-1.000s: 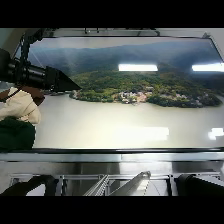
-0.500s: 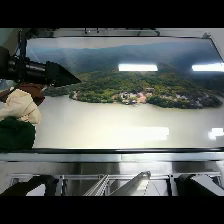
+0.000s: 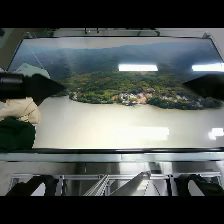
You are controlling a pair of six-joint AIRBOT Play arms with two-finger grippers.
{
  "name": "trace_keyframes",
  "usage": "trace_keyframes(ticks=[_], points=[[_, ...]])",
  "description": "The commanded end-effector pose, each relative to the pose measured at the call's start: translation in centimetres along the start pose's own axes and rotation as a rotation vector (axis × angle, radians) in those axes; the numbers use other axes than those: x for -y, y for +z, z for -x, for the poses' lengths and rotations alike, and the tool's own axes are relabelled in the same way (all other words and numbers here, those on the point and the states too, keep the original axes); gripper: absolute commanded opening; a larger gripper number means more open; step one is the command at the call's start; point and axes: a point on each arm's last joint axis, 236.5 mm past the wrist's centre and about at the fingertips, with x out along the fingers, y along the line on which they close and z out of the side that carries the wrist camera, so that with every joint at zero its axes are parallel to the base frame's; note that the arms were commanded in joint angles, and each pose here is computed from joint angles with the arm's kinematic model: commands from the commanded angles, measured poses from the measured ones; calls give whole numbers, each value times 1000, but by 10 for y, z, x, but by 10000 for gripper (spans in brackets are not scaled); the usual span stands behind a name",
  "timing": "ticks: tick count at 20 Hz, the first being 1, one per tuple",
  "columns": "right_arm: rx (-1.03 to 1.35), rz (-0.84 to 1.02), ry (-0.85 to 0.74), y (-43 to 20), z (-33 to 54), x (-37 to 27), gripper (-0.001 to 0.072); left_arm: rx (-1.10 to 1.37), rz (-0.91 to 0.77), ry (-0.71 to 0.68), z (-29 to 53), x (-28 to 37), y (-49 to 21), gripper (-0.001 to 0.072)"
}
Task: Fold the shirts.
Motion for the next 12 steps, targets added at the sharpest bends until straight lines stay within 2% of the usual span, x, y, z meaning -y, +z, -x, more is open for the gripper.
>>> trace_keyframes(ticks=[1, 5, 12], points=[[-13, 269, -42, -35, -19, -44, 13, -28, 89, 61, -4, -14, -54, 18], [-65, 244, -22, -47, -30, -49, 14, -20, 131, 69, -12, -20, -80, 18], [-70, 216, 19, -49, -30, -58, 14, -8, 128, 72, -11, -20, -79, 17]])
